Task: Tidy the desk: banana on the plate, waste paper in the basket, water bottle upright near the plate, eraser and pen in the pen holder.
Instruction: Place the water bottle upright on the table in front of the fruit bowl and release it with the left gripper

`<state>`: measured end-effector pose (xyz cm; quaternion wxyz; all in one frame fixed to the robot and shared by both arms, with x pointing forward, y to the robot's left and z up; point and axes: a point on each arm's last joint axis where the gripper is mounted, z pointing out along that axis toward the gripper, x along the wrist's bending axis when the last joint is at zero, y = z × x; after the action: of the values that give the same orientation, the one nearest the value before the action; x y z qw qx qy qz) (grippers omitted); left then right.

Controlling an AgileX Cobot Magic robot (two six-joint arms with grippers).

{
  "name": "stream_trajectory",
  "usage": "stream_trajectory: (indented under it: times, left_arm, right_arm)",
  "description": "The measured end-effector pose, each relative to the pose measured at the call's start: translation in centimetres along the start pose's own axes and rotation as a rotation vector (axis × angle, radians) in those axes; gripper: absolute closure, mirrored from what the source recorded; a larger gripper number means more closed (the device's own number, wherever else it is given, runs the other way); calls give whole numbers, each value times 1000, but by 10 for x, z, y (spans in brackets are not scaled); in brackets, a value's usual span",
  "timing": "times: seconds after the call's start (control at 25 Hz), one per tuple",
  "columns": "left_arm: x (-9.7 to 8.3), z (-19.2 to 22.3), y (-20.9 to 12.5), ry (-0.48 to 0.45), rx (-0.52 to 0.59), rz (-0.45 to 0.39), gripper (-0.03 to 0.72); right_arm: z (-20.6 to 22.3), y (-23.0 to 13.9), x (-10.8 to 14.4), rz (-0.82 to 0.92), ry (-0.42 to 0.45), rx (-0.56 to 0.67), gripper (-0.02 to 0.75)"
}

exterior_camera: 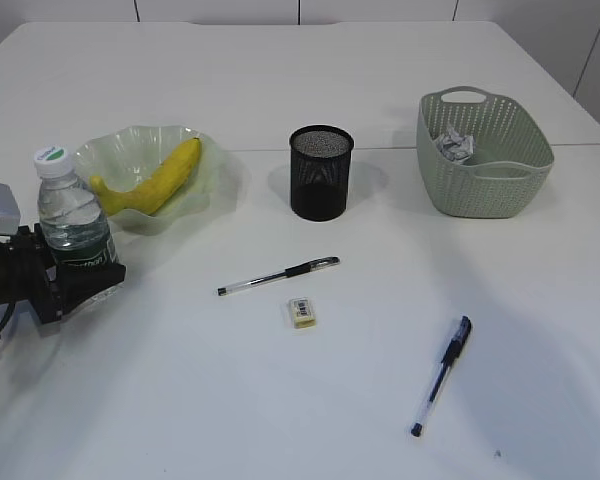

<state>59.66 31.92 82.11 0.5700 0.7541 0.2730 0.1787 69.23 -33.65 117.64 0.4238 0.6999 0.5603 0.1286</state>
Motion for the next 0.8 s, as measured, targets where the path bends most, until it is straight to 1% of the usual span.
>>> stream_trajectory:
  times: [0.2, 0.52, 0.8]
  left_arm:
    - [0, -1, 2, 2, 7, -3, 167]
    - [0, -1, 4, 3, 18, -39, 167]
    - [1, -3, 8, 7, 30, -45, 167]
  right_arm:
    - [0, 0, -2, -9, -18, -5, 151]
    - [0, 0, -2, -6, -18, -5, 152]
    - [0, 1, -2, -7, -22, -6, 151]
